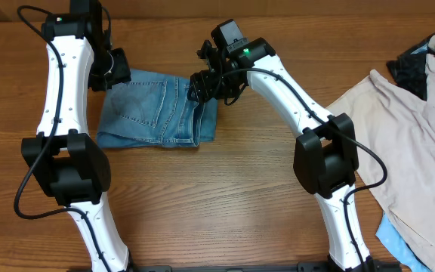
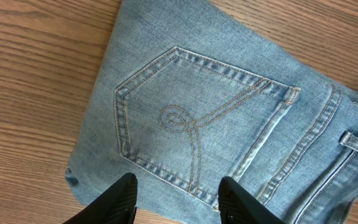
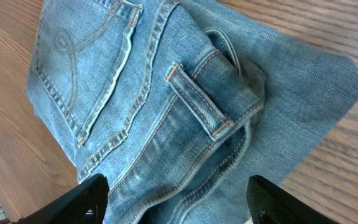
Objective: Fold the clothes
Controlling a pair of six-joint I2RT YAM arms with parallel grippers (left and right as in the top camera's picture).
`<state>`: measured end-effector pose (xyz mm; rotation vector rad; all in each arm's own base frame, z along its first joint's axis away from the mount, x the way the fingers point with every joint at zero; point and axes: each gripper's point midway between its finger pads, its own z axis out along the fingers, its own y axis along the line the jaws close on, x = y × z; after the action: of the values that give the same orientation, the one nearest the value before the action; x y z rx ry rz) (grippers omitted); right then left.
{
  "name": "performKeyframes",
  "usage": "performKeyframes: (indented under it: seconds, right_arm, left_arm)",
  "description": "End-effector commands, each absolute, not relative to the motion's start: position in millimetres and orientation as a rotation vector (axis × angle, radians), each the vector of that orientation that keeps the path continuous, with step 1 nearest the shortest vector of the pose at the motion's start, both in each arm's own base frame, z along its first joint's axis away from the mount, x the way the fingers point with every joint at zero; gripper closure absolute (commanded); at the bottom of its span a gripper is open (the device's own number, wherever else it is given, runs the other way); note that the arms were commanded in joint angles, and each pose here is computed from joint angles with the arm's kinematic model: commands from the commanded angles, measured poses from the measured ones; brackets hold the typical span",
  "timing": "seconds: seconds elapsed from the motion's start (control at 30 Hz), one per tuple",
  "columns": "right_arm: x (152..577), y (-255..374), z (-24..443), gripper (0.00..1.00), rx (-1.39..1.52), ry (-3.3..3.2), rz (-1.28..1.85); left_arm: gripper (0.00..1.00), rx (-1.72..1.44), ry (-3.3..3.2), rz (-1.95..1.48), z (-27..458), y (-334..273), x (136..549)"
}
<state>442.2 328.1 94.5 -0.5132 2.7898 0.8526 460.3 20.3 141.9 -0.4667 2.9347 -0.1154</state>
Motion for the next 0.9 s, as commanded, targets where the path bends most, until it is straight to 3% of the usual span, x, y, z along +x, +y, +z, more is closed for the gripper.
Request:
performKeyframes:
  seconds: [0.0,0.13,0.27,0.43,0.53,0.63,0.87]
  right_arm:
    - [440.0,332.2,75.5,0.25,-0.514,2.814,0.882]
    - [442.9,337.1,51.4,0.27,-0.519,2.822,0.908]
    - [442.2,346.5,44.7,0.45,-0.546,2.801,0.990]
    - [446.6,348.2,46.2,0.52,-0.550,2.777,0.990]
    - [447.2,348.6,46.7,0.96,-0.552,2.773,0.991]
    - [450.9,350.3,59.4,0.96,-0.557,2.748,0.993]
    - [477.7,343.9,146.7,0.96,-0.573,2.569,0.880]
  left_arm:
    - [0.54,-0.434,2.945,-0.092,140.1,21.7,460.0]
    - [0.54,-0.434,2.945,-0.092,140.1,21.7,459.8]
    - [0.54,-0.435,2.947,-0.092,140.0,21.7,459.3]
    - [0.54,-0.436,2.956,-0.091,139.6,21.5,457.1]
    - [0.53,-0.437,2.959,-0.091,139.5,21.5,456.4]
    - [0.54,-0.437,2.966,-0.090,139.3,21.4,454.7]
    - [0.54,-0.427,2.967,-0.078,139.2,22.6,454.7]
